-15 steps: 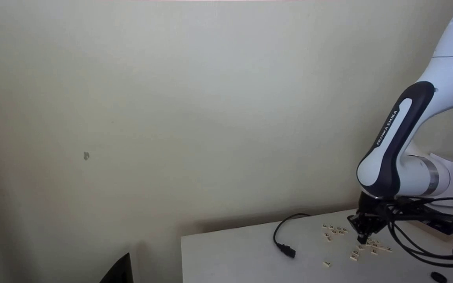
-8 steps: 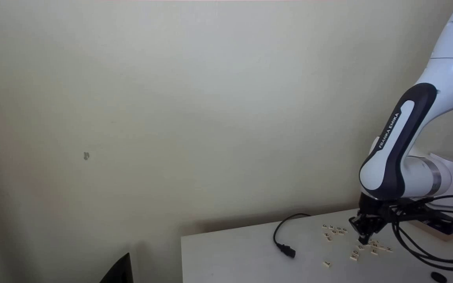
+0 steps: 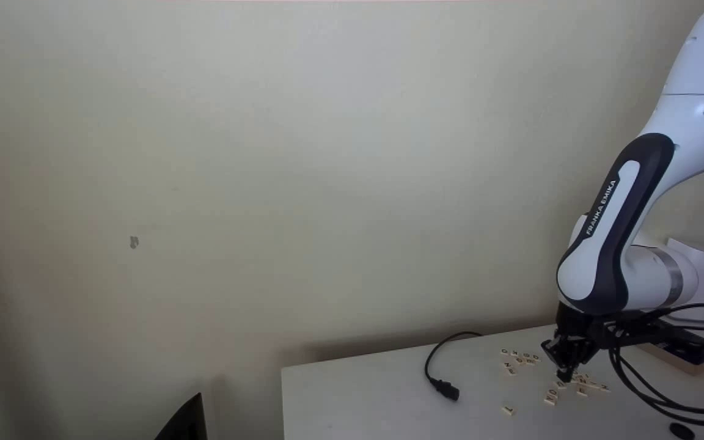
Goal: Arrange some of the tiles neatly to the left
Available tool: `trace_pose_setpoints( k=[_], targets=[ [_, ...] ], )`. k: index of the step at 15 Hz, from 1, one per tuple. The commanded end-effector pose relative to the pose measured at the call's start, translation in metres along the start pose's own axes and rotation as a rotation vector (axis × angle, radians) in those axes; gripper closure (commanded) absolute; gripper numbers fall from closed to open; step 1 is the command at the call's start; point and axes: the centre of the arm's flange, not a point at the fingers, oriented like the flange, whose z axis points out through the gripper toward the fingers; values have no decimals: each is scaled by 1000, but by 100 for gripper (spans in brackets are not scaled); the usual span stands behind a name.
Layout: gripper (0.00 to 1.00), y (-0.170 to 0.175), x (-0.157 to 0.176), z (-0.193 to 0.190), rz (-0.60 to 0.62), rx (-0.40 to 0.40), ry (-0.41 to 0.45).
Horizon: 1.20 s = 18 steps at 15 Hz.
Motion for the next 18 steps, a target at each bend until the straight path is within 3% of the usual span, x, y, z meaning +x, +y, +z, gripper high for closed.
trace_pose_setpoints(
  k=[1, 5, 18],
  targets=[
    [100, -1, 4, 6, 2, -12, 5],
    [100, -3, 4, 9, 26, -11, 2],
    [100, -4, 9, 20, 302, -19, -30]
  ],
)
